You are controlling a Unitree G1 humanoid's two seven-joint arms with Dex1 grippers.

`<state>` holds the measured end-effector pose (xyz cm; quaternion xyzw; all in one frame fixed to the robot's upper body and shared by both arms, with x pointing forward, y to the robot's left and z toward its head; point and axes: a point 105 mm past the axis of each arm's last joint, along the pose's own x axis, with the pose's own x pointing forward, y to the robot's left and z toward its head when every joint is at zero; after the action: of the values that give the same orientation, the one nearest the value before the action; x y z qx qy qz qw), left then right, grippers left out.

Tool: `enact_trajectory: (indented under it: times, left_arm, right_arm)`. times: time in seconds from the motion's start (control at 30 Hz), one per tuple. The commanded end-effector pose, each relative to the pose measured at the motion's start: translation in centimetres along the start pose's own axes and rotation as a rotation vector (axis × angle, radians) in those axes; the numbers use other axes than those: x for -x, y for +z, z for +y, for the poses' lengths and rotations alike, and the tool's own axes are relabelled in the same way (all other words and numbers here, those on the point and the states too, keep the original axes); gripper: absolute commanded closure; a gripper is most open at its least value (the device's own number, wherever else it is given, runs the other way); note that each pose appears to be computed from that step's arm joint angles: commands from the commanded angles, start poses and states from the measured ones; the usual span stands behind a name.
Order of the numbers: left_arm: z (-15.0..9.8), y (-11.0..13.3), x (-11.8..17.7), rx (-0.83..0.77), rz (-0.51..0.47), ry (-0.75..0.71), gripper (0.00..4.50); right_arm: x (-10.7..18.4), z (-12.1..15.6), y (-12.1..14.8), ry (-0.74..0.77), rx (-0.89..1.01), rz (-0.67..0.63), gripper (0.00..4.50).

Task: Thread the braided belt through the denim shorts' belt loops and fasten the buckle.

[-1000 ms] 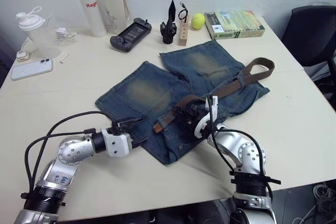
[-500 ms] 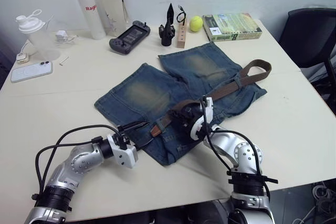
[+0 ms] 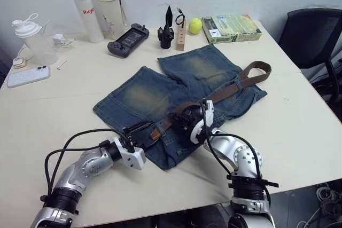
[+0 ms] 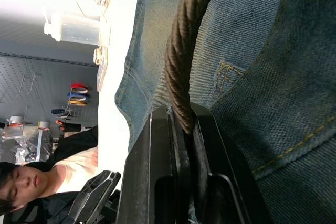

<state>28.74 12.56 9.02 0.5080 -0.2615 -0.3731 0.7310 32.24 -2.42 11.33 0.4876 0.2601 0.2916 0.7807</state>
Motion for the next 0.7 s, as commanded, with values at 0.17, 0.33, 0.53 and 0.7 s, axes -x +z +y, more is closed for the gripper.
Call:
enact_trajectory:
  times: [0.17,0.33,0.53,0.7]
  left_arm:
    - [-0.6,-0.5,0.7,-0.02,0.027,-0.035,1.34]
    - [-0.8,-0.8,1.4,-0.024,0.043,-0.046,3.04]
    - [-1.2,-0.9,1.8,-0.034,0.05,-0.067,4.44]
    - [-1.3,-0.6,1.8,-0.048,0.041,-0.084,4.44]
  right_arm:
    - [-0.4,-1.0,-2.3,-0.029,-0.034,0.081,4.5]
    - [-0.4,-1.0,-2.3,-0.031,-0.038,0.08,4.5]
    - [-0.4,-1.0,-2.3,-0.029,-0.043,0.082,4.5]
    - [-0.4,-1.0,-2.3,-0.031,-0.05,0.083,4.5]
